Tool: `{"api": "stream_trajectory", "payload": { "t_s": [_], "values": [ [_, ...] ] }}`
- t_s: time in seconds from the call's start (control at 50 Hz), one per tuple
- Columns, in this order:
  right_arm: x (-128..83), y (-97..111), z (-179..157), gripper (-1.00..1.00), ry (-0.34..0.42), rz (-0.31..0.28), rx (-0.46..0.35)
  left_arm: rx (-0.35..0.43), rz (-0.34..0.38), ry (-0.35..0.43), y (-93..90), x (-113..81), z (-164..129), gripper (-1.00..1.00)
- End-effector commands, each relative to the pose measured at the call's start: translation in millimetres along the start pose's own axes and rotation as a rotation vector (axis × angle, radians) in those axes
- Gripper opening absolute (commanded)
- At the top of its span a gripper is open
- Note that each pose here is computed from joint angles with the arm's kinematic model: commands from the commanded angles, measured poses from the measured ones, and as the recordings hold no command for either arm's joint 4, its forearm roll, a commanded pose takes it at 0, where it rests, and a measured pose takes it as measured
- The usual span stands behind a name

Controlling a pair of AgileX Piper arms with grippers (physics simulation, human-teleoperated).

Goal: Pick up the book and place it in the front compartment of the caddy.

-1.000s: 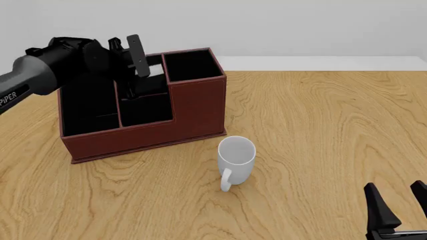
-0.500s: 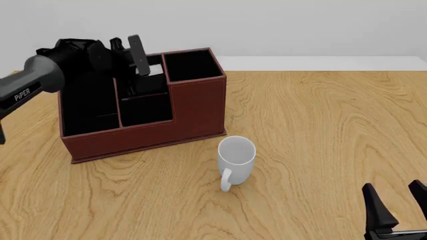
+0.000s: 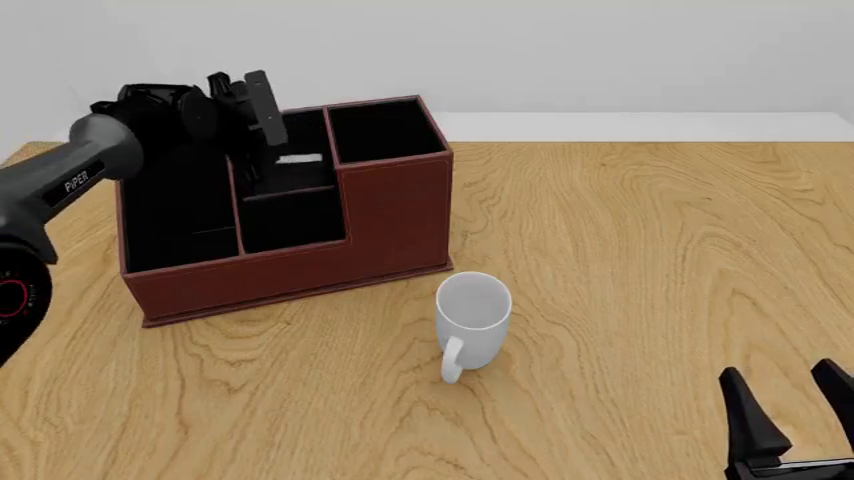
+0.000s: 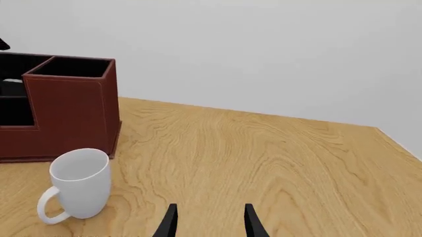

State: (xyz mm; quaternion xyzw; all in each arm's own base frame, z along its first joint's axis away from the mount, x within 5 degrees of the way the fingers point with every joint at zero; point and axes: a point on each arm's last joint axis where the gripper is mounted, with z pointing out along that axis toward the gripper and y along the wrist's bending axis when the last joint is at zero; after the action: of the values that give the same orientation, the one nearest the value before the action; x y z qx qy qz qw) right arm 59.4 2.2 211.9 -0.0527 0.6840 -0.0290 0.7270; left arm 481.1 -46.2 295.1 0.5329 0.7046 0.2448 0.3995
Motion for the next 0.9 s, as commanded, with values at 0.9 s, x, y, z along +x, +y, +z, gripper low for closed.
{"api": "stream_trajectory", "payload": {
  "t_s": [0.9],
  "values": [
    [-2.0,0.8,-2.8,1.00,-0.032,0.037,-0.015,-0.082,-0.160,-0.260,-28.5,-53.0,-251.1,1.00]
  ]
}}
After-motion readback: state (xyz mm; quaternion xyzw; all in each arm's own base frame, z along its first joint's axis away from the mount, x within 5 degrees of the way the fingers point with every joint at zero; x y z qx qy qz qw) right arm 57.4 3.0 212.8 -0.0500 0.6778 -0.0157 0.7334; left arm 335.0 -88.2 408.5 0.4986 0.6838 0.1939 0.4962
